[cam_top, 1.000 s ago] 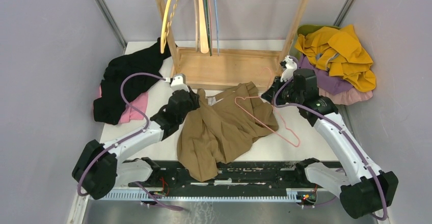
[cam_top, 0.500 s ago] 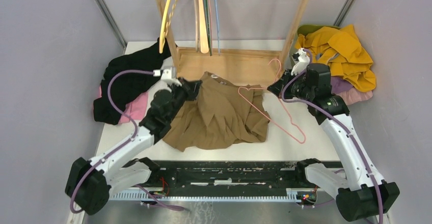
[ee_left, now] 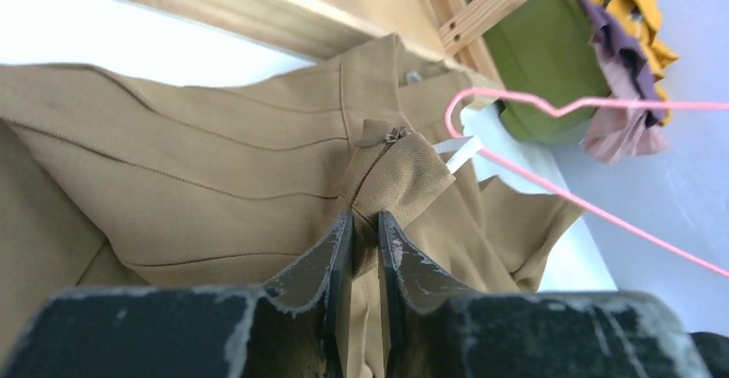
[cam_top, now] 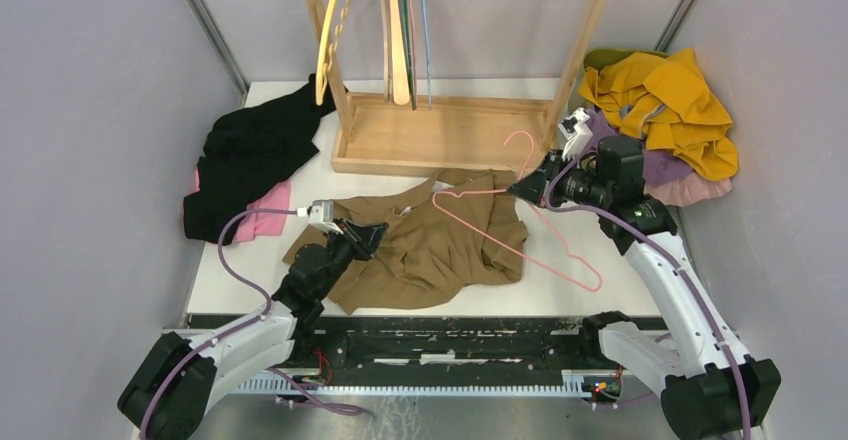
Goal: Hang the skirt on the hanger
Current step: Hang the skirt on the hanger.
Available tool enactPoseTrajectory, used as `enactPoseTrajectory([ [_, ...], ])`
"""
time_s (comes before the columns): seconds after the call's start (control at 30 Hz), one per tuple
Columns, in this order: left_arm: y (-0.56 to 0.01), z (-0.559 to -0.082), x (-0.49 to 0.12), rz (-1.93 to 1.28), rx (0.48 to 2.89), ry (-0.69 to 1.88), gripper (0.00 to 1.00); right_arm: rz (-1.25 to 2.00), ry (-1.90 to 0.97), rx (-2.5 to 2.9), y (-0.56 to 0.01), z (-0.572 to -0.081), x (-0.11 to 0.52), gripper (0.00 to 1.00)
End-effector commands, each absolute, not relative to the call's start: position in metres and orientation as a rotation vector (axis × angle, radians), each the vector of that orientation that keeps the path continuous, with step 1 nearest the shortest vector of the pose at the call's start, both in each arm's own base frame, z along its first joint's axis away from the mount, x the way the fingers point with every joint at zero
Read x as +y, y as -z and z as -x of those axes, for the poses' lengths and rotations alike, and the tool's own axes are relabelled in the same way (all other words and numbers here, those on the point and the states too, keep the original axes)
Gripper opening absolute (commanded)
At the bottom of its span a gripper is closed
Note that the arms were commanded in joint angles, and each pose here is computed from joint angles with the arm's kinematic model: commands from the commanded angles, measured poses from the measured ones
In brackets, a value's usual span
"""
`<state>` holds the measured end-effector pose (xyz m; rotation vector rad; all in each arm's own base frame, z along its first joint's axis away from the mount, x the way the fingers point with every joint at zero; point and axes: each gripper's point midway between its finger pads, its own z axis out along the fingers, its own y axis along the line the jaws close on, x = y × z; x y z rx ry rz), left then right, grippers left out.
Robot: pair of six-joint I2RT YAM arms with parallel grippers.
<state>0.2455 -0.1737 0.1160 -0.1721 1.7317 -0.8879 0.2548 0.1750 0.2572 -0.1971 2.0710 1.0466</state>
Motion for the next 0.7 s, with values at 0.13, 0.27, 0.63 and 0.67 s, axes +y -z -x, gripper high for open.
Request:
enactPoseTrajectory([
  [0.13, -0.115, -0.245, -0.157, 0.240, 1.676, 0.851, 0.22, 0.292, -1.247, 1.973, -0.275, -0.238, 0.194, 0.01],
  [0.27, -0.118, -0.248, -0.157, 0.231, 1.678, 0.832, 0.23, 0.292, -1.321, 1.940, -0.284, -0.235, 0.200, 0.01],
  [0.63, -0.122, -0.250, -0.162, 0.200, 1.680, 0.834, 0.23, 0.311, -1.378, 1.937, -0.287, -0.233, 0.218, 0.01],
  [0.67, -0.122, -0.250, -0.161, 0.199, 1.678, 0.834, 0.23, 0.316, -1.379, 1.939, -0.287, -0.232, 0.220, 0.01],
])
